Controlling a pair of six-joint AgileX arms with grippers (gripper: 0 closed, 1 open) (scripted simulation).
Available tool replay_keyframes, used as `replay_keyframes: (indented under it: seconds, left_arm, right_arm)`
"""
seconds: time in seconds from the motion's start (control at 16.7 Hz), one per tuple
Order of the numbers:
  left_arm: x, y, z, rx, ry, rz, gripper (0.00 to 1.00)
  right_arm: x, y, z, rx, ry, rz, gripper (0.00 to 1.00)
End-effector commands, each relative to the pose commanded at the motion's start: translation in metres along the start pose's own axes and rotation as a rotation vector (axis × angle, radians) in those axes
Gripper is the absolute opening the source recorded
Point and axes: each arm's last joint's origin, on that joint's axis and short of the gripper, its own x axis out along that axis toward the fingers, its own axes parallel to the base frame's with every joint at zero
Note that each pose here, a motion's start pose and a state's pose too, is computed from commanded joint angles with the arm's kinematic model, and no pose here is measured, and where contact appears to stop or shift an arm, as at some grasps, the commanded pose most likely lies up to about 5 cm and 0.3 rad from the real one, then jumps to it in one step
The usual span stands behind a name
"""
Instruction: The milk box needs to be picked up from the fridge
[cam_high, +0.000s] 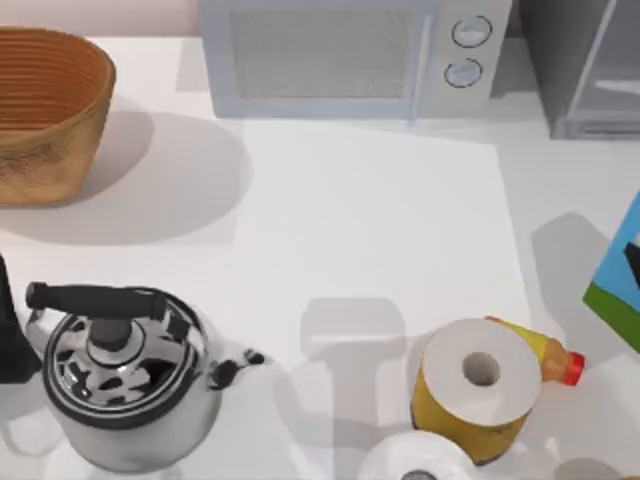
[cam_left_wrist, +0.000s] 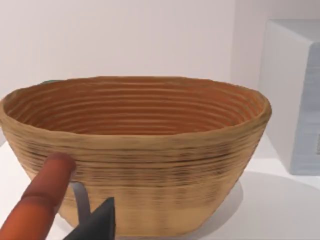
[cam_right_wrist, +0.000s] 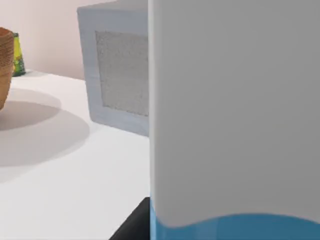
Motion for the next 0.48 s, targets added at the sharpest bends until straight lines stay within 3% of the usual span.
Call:
replay_keyframes:
  seconds: [0.24,0.48]
  left_arm:
    - [0.0,0.0,0.0,0.0,0.0,0.0,1.0]
    - [0.0,0.0,0.0,0.0,0.0,0.0,1.0]
  right_arm:
    - [0.007,-0.009,-0.012,-0.012,-0.01,0.128,0.0]
    - [0.009,-0.013,-0.018,-0.027,-0.019,0.195,0.0]
